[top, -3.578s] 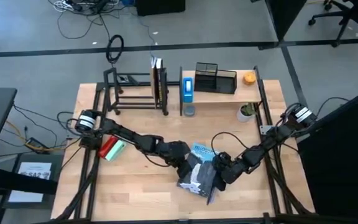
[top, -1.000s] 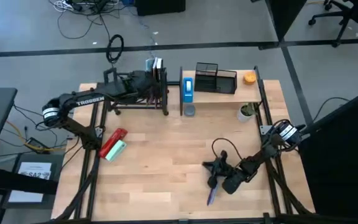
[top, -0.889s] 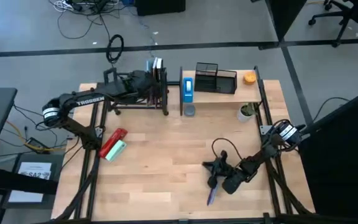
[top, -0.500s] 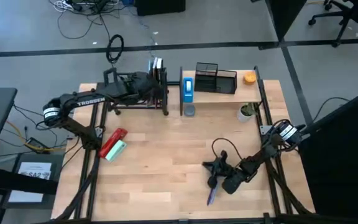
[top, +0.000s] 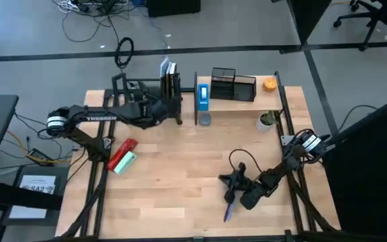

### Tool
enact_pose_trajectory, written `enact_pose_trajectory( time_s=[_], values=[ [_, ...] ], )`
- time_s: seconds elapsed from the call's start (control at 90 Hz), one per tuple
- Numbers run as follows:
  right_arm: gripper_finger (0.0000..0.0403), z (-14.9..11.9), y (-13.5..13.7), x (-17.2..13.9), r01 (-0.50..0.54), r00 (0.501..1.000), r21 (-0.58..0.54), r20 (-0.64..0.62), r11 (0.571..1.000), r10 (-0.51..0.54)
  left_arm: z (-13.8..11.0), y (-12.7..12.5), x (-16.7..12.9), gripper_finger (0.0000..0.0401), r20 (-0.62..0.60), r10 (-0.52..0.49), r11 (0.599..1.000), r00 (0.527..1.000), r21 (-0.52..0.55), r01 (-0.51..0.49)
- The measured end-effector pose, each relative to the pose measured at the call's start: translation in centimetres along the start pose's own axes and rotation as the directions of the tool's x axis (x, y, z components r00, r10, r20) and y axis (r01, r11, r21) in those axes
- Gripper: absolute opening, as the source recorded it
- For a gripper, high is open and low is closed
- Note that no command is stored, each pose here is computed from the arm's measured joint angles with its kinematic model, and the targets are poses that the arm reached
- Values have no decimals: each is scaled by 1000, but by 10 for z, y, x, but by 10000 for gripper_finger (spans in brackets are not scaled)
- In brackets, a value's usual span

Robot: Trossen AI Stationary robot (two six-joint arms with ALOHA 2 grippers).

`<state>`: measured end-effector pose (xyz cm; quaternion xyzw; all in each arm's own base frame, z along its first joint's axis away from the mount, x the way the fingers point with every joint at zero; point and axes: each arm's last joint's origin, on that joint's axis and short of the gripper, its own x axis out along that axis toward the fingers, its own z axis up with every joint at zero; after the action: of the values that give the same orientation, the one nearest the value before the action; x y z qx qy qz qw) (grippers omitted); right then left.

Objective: Stock shelves
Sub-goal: Put the blue book on the book organizer

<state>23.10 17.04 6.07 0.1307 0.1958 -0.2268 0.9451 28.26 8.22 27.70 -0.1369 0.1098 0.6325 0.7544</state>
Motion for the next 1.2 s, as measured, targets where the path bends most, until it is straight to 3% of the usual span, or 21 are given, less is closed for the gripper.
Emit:
enact_pose_trajectory(
  time_s=[0.211,0.711,1.2],
  values=[
    [0,0,0,0,-1,1000,1,0,1000,1,-33,2,5,3,41,-53,992,998,-116,57],
    [0,0,0,0,-2,1000,1,-1,1000,2,-38,2,5,37,-6,-113,988,994,-105,111],
    [0,0,0,0,-3,1000,2,-1,1000,3,-30,-5,4,161,-14,-179,983,984,-31,179]
  ],
)
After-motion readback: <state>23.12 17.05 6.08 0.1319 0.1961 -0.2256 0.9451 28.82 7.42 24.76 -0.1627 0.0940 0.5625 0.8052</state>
